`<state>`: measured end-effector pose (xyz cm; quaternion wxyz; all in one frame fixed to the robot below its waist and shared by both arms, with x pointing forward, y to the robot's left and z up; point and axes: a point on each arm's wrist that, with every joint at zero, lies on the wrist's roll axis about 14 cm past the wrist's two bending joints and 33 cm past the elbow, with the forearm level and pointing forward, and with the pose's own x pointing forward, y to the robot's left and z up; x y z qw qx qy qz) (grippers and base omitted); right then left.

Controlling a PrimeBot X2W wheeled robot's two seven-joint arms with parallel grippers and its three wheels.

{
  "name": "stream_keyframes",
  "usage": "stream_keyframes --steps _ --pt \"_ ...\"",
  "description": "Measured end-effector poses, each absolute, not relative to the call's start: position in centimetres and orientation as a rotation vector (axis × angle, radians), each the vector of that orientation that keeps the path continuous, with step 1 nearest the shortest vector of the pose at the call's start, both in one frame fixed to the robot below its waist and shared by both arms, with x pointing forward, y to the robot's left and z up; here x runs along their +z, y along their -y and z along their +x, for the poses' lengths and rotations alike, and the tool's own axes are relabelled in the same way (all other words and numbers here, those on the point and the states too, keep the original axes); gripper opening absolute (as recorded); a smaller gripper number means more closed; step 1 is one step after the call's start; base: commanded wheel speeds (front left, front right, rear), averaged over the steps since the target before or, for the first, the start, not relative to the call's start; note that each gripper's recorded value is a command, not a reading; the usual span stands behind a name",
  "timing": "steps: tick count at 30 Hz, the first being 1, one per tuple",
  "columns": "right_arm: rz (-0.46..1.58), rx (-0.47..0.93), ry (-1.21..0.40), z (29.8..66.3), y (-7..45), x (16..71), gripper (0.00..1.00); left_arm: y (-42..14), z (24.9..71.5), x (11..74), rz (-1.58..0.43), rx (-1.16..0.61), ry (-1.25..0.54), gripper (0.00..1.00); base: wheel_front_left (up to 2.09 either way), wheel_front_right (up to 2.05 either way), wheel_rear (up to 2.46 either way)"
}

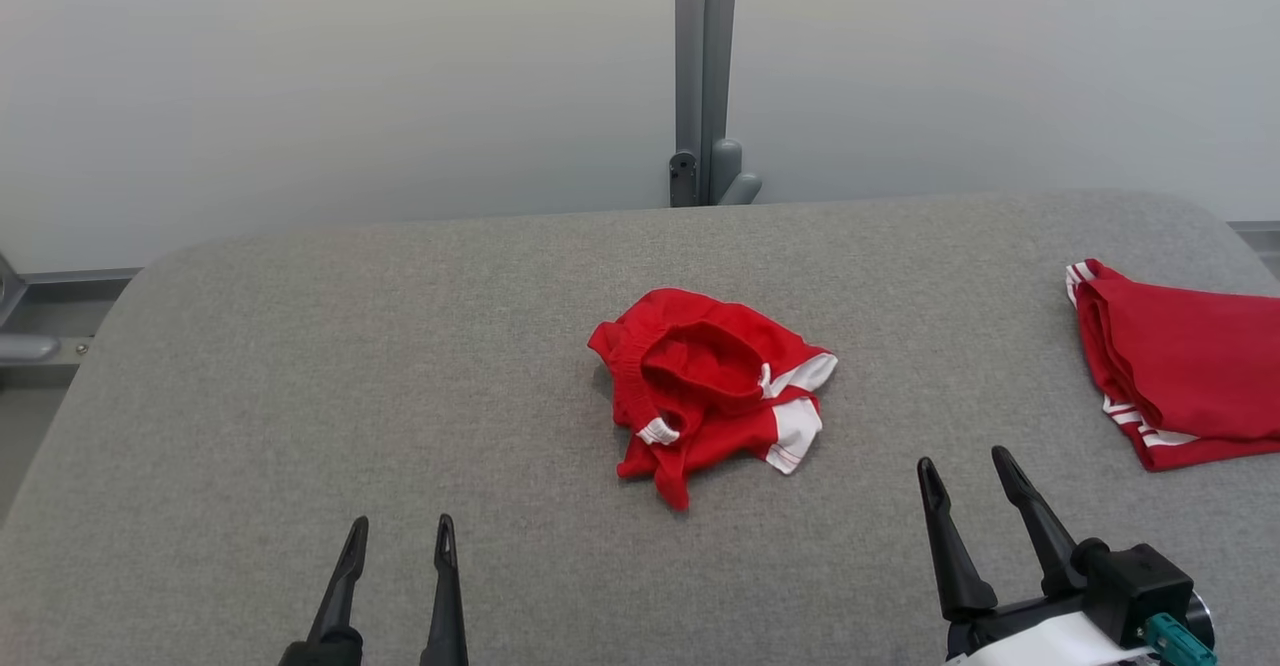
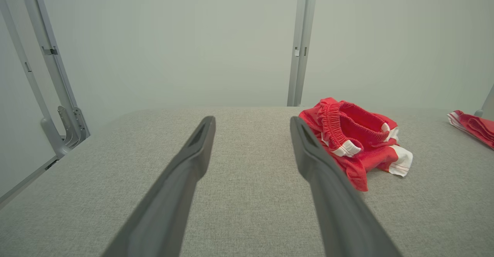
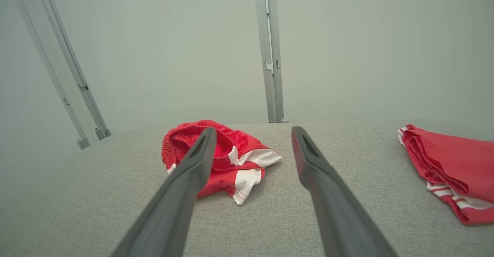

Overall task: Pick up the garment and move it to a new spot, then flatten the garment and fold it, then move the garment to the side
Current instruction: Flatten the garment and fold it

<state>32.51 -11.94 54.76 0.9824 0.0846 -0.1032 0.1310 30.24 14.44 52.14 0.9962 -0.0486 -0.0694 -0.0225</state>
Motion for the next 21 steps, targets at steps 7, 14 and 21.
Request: stream_keyframes --steps 7,14,21 --pt "0.168 0.269 0.201 32.32 11.82 54.55 1.00 -14.50 30.06 52.22 -0.098 -0.042 0.143 1.00 0.00 0.00 0.00" --pt "0.171 0.273 0.203 32.27 11.71 54.62 1.00 -14.49 29.90 51.98 -0.098 -0.042 0.137 1.00 0.00 0.00 0.00" --pt "0.185 0.270 0.194 32.41 11.62 54.39 1.00 -14.39 29.89 51.58 -0.089 -0.051 0.124 1.00 0.00 0.00 0.00"
